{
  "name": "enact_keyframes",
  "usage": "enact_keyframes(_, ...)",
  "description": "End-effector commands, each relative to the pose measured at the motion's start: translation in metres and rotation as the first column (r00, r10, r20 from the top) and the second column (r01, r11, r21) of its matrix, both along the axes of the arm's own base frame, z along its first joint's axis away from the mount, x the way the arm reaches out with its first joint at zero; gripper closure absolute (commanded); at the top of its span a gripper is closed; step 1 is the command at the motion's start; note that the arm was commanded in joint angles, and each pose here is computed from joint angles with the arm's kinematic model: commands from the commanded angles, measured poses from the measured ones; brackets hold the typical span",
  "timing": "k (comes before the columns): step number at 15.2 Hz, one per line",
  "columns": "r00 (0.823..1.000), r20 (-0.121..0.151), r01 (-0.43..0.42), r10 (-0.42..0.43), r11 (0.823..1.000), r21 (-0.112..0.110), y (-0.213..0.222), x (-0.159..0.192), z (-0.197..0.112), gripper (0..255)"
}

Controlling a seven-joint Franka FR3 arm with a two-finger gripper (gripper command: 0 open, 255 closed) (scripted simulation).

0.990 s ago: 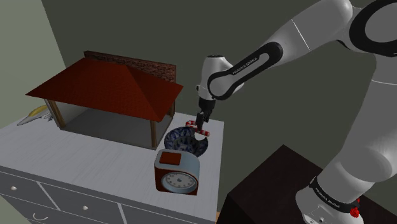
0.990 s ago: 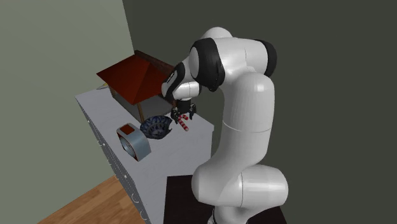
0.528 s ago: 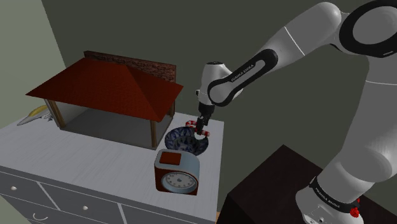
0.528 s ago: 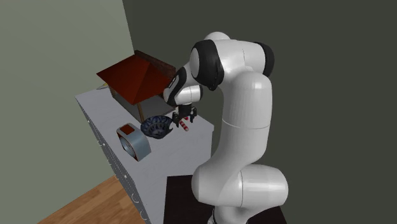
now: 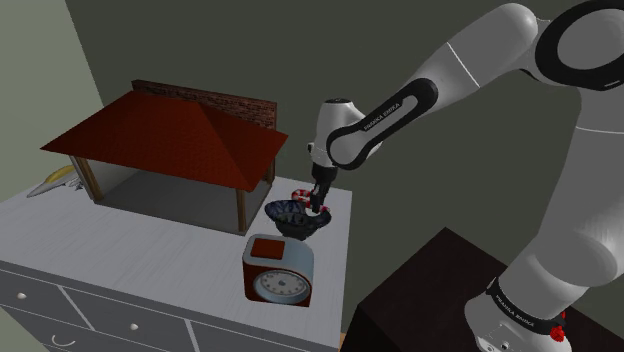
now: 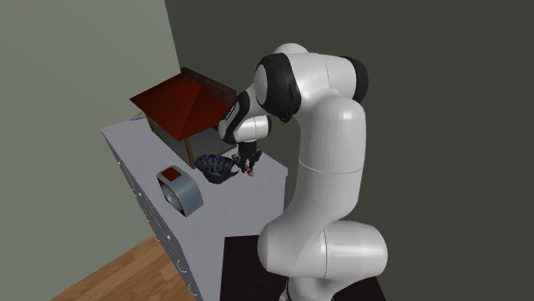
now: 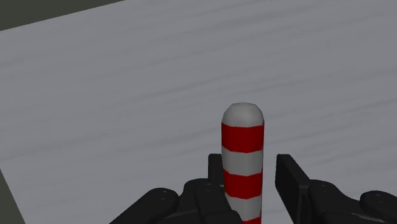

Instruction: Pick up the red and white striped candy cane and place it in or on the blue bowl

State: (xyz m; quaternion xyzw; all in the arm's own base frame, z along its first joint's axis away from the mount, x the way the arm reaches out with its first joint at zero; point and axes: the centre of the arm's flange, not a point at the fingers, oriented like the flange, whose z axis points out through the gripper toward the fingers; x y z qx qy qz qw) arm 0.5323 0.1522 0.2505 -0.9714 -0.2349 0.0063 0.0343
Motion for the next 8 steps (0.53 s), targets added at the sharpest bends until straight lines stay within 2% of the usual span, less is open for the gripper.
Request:
enact_keyframes(1,1.000,-0.010,-0.007,0.007,1.000,0.000,0.0049,-0.0049,-0.0026,255)
enact_keyframes(8,1.000,-0.010,-0.007,0.007,1.000,0.000,-0.0015,0.0019,-0.0050,255)
